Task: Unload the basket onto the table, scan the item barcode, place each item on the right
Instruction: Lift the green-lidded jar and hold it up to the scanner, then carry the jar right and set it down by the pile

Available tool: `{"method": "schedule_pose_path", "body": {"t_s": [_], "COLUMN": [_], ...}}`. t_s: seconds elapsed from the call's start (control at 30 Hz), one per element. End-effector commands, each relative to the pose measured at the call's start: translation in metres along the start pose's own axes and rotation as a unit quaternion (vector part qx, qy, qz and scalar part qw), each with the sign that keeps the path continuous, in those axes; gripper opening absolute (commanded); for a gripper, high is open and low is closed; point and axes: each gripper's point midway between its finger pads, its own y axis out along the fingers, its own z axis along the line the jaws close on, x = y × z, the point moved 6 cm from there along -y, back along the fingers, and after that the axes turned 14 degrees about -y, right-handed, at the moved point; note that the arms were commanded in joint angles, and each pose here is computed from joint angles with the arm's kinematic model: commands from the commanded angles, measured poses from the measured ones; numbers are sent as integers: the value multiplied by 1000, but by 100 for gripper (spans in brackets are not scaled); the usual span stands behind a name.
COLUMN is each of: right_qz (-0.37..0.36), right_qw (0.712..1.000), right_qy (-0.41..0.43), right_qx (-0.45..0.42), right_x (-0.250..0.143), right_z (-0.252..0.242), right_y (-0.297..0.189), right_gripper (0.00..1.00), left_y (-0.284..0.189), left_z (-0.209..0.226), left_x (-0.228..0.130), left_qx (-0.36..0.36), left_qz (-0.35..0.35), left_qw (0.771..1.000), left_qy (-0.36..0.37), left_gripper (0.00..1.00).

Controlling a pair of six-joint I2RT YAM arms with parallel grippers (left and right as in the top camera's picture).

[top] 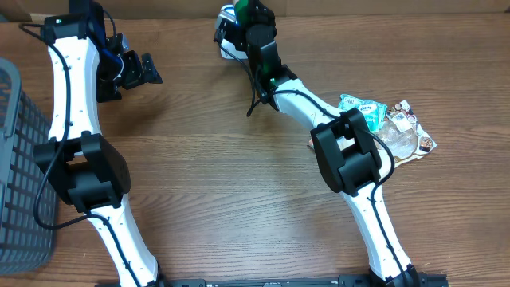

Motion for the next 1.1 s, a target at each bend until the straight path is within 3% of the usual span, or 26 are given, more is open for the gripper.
{"method": "schedule_pose_path", "body": {"t_s": [0.0,0.23,0.33,0.47,0.57,0.67,0.87,1.07], "right_qz": [-36,-92,-134,-226,-228,-135,125,343], "right_qw": [995,976,950,861,795,773,750,726], "right_qy": [84,197,259,333,357,361,301,277], "right_qx": [-41,33,111,311,434,504,576,528], "right_x": [30,59,75,98,93,70,8,-51], "right_z": [-57,-128,-155,-167,-161,-136,-76,-42], "right_y": [-15,-57,-90,-156,-196,-215,-243,-238], "right_gripper": [49,49,48,48,47,49,49,47], "left_y": [-4,-4,-4,-4,-4,-4,-4,-4], "left_z": [2,2,2,2,2,2,2,2], "left_x": [3,3,3,3,3,3,3,3], "left_qx": [1,1,1,1,1,1,1,1], "left_qz": [-8,-8,-8,-8,-8,-8,-8,-8], "left_qw": [1000,1000,1000,1000,1000,1000,1000,1000], "left_qy": [0,0,0,0,0,0,0,0], "left_gripper": [100,100,100,100,100,100,99,100]}}
